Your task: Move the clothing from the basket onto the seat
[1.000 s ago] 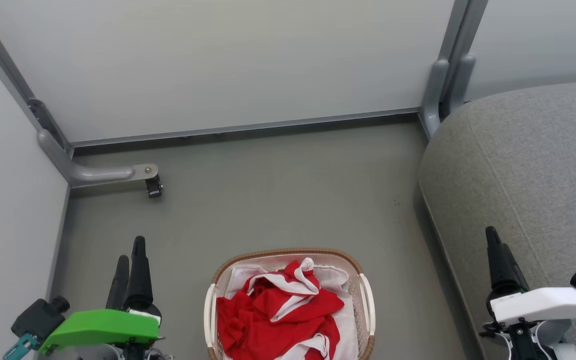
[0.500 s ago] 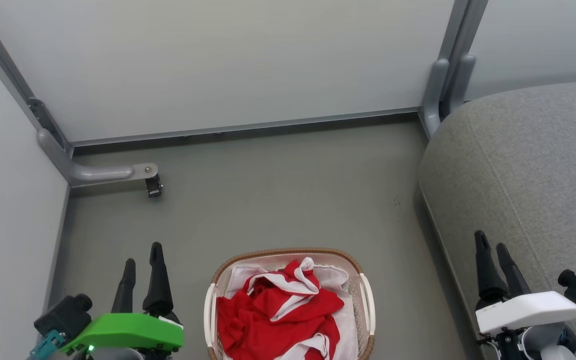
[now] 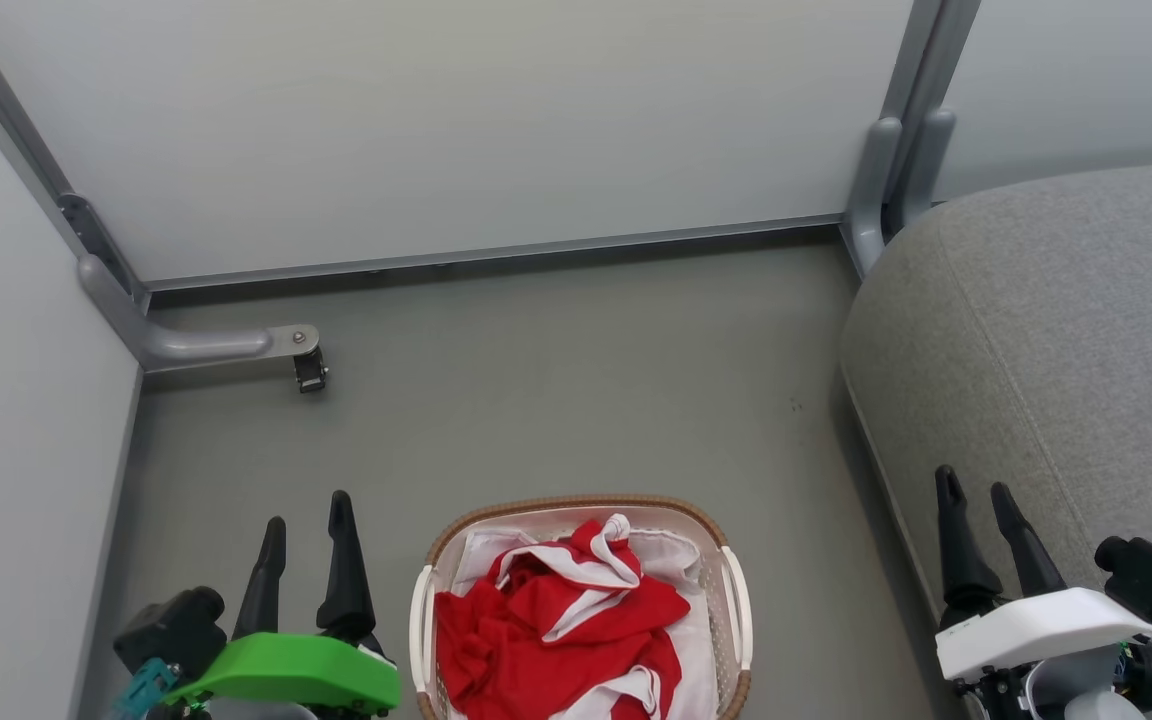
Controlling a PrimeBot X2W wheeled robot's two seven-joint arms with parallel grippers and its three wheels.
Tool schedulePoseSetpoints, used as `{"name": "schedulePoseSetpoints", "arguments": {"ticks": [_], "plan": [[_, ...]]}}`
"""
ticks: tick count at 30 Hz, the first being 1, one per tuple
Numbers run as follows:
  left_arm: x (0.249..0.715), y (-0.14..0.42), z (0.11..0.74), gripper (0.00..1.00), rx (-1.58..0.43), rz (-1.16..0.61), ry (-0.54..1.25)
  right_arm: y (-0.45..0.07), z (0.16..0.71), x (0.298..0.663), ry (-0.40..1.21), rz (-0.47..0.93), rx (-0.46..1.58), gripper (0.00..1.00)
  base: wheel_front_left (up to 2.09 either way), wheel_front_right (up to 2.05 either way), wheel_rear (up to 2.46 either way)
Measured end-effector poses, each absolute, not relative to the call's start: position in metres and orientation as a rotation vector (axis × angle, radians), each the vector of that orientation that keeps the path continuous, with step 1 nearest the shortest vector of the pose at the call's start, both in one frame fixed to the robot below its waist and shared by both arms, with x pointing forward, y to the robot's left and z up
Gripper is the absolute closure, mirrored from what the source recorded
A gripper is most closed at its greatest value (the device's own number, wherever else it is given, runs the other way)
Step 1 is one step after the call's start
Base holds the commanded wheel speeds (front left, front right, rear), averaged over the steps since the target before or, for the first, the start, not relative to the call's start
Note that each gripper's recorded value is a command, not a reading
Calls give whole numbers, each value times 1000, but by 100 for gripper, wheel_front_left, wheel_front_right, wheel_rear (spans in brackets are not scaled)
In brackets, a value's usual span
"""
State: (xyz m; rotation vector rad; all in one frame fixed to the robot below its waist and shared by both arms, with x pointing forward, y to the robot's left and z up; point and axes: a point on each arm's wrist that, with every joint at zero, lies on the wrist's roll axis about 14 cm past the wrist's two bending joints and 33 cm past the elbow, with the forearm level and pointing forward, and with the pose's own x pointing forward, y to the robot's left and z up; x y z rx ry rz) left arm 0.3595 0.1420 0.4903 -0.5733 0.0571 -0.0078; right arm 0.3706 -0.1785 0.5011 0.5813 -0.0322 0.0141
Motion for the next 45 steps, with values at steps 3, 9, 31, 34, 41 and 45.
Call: {"name": "schedulePoseSetpoints", "arguments": {"ticks": [3, 9, 31, 34, 41, 45], "plan": [[359, 140, 491, 0, -550, -12, 52, -178, 501, 371, -33, 19, 548, 0, 0, 0, 0], [357, 137, 488, 0, -492, -17, 52, -172, 500, 371, -32, 40, 471, 0, 0, 0, 0], [352, 135, 476, 0, -298, -5, 59, -167, 497, 370, -39, 71, 282, 0, 0, 0, 0], [351, 136, 472, 0, -285, 0, 67, -167, 497, 370, -43, 74, 259, 0, 0, 0, 0], [349, 134, 468, 0, -246, -4, 72, -167, 496, 370, -46, 81, 209, 0, 0, 0, 0], [348, 134, 465, 0, -214, -6, 74, -167, 496, 370, -48, 85, 174, 0, 0, 0, 0]]}}
